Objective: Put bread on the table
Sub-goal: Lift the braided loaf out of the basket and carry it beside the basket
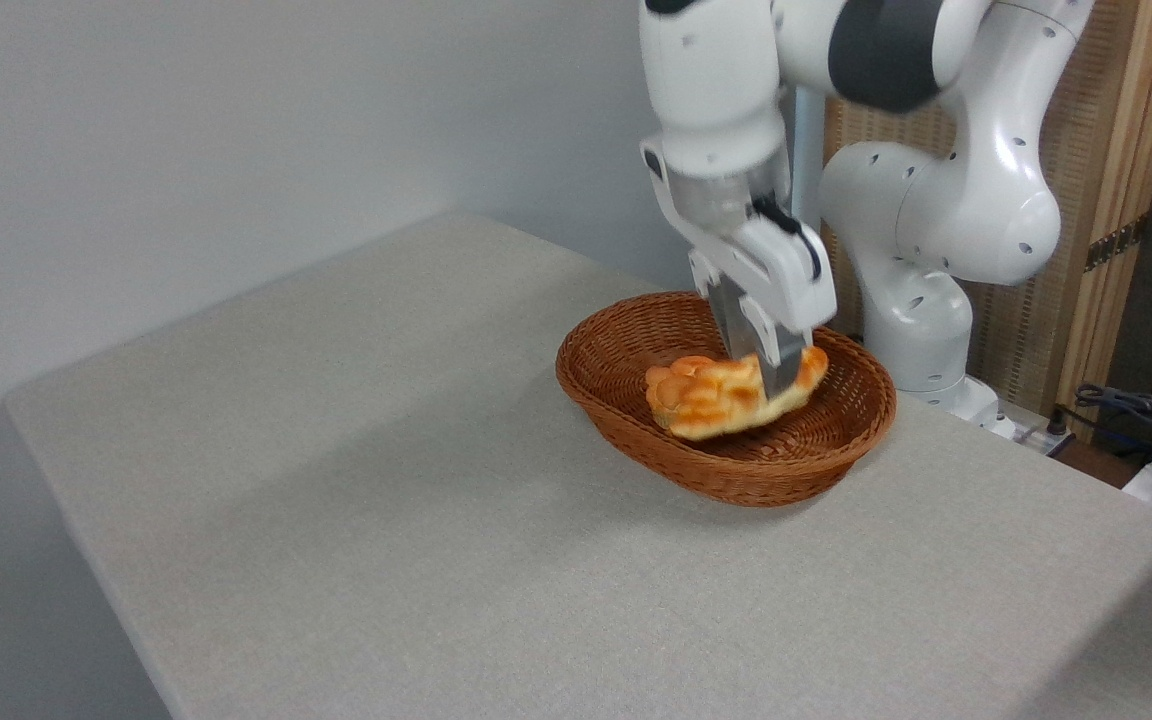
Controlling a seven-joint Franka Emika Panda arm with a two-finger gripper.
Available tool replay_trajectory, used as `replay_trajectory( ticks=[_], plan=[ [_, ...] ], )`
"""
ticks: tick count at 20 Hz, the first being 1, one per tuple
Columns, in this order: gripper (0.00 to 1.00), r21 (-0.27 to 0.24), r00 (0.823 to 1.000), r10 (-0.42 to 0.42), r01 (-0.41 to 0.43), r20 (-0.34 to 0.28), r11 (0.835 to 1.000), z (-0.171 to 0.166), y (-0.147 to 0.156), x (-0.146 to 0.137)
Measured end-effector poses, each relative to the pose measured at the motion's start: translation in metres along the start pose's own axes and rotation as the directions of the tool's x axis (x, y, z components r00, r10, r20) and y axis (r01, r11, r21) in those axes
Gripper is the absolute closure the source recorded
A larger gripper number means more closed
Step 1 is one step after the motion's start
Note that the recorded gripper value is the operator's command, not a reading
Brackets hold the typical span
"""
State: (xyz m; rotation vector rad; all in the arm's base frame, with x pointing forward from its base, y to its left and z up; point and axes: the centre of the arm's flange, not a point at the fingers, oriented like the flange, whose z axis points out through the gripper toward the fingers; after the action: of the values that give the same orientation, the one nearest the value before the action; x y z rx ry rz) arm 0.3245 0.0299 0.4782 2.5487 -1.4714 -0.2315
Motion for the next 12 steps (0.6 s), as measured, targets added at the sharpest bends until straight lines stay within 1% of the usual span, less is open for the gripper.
replay_trajectory(
  ticks=[2, 4, 7, 10, 12],
  plan=[
    [0.76, -0.007, 1.0, 0.005, -0.005, -0.005, 1.0, -0.013, 0.004, 0.002],
    [0.76, -0.007, 1.0, 0.011, -0.011, -0.005, 1.0, -0.016, 0.005, 0.005],
    [0.75, 0.01, 1.0, 0.014, -0.014, -0.027, 1.0, -0.031, 0.003, 0.009],
    [0.75, 0.046, 0.997, 0.017, -0.013, -0.07, 0.999, -0.065, -0.01, 0.024],
    [0.74, 0.062, 0.994, -0.002, 0.009, -0.107, 0.998, -0.092, -0.028, 0.042]
  ],
)
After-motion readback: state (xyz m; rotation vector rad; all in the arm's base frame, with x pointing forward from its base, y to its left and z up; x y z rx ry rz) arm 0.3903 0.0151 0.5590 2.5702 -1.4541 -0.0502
